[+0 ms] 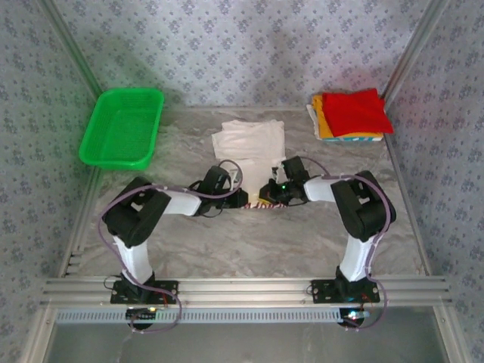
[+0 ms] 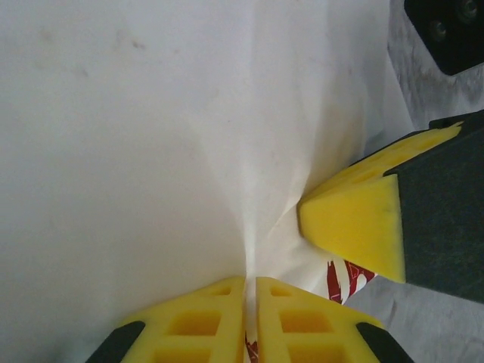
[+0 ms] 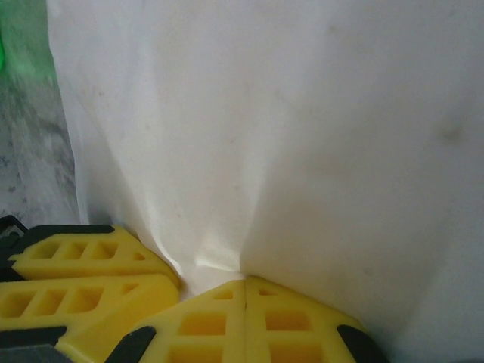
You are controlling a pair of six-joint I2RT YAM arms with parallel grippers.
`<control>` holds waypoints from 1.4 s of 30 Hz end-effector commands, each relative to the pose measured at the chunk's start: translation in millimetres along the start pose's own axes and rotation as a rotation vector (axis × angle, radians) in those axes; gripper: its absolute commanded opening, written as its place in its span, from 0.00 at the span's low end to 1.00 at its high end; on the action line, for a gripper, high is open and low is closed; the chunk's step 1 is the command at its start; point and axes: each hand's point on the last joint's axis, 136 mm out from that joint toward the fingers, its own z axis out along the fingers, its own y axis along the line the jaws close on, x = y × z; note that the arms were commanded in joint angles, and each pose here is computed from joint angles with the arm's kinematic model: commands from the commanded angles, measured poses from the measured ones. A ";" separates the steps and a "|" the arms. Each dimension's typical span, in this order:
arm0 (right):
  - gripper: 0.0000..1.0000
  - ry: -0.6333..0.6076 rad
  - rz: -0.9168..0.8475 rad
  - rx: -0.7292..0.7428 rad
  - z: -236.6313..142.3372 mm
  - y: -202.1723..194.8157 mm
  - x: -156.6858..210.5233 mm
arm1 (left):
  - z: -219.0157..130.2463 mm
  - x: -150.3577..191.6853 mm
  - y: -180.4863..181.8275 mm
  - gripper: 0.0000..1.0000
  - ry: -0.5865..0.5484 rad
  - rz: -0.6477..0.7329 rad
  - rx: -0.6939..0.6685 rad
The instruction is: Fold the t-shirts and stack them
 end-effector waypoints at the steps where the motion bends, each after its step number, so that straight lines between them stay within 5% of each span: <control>1: 0.00 0.068 0.104 0.137 -5.9 -32.8 42.1 | -20.8 49.3 33.4 0.12 0.134 -0.082 -0.148; 12: 0.01 -0.037 -0.013 0.115 -50.6 23.1 13.2 | -81.4 -16.4 -4.2 0.28 -0.064 -0.088 -0.204; 21: 0.16 -0.107 -0.036 0.229 -69.1 -7.7 8.8 | -129.4 34.2 51.7 0.47 -0.004 -0.358 -0.362; 42: 0.35 -0.120 -0.053 0.202 -63.8 -9.7 11.4 | -74.3 13.1 43.5 0.53 0.052 -0.297 -0.274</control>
